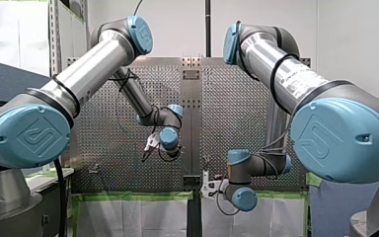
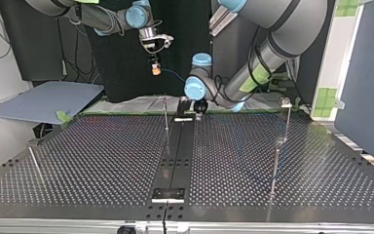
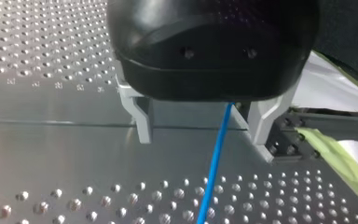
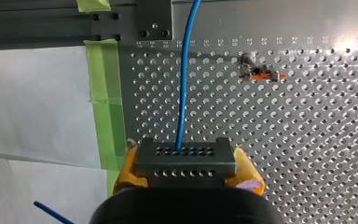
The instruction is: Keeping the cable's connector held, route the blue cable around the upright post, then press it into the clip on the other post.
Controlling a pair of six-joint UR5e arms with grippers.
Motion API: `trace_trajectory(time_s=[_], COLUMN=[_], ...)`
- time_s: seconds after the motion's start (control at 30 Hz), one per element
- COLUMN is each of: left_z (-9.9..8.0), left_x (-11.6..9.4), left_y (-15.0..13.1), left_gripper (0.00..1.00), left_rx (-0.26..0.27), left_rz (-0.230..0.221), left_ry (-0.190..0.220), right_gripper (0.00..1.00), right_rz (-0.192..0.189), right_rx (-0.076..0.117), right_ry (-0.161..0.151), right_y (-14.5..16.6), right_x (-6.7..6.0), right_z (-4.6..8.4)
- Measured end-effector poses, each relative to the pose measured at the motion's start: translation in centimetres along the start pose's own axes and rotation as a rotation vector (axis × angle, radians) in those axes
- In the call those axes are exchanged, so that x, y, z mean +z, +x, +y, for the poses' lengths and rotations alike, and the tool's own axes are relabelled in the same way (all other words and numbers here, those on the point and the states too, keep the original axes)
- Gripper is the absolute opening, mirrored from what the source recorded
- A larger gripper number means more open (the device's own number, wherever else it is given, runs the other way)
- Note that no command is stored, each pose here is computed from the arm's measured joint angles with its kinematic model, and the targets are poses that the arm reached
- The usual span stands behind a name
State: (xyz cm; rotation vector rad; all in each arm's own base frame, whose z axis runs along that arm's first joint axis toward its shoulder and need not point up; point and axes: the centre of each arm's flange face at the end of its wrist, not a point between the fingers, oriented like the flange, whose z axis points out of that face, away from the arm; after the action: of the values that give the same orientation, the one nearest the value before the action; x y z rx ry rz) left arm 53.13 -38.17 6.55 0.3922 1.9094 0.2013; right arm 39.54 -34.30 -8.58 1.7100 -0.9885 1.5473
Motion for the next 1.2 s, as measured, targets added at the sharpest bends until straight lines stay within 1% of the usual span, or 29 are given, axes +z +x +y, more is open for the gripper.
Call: trace_trajectory(time_s=[0.17, 0.23, 0.3, 0.47, 0.73, 0.9, 1.0, 1.1, 1.2], left_z=[-1.3, -2.0, -2.5, -2.9, -3.4, -4.5, -5.2, -5.9, -6.7], left_x=[0.1, 0.1, 0.0, -0.1, -0.4, -1.2, -1.5, -1.7, -1.7], left_y=[2.1, 2.8, 3.1, 3.3, 3.3, 3.5, 4.2, 5.8, 7.2], left_gripper=[1.00, 1.00, 1.00, 1.00, 1.00, 1.00, 1.00, 1.00, 1.00], left_rx=[0.018, 0.024, 0.027, 0.031, 0.036, 0.058, 0.078, 0.116, 0.144], left_rz=[0.027, 0.029, 0.029, 0.031, 0.027, 0.040, 0.061, 0.094, 0.102], left_ry=[0.020, 0.035, 0.040, 0.043, 0.062, 0.114, 0.148, 0.159, 0.172], right_gripper=[0.00, 0.00, 0.00, 0.00, 0.00, 0.00, 0.00, 0.00, 0.00], right_rz=[-0.004, -0.005, -0.007, -0.006, -0.007, -0.004, -0.003, -0.001, -0.001], right_rx=[-0.001, -0.001, 0.000, 0.005, 0.007, 0.010, 0.011, 0.013, 0.013], right_ry=[0.000, 0.000, 0.000, -0.002, -0.003, -0.003, -0.004, -0.004, -0.004], right_y=[0.0, 0.0, 0.0, 0.0, 0.0, 0.0, 0.0, 0.1, 0.1], right_x=[0.0, 0.0, 0.0, 0.1, 0.1, 0.1, 0.1, 0.1, 0.1], right_z=[0.0, 0.0, 0.0, 0.1, 0.1, 0.1, 0.1, 0.1, 0.1])
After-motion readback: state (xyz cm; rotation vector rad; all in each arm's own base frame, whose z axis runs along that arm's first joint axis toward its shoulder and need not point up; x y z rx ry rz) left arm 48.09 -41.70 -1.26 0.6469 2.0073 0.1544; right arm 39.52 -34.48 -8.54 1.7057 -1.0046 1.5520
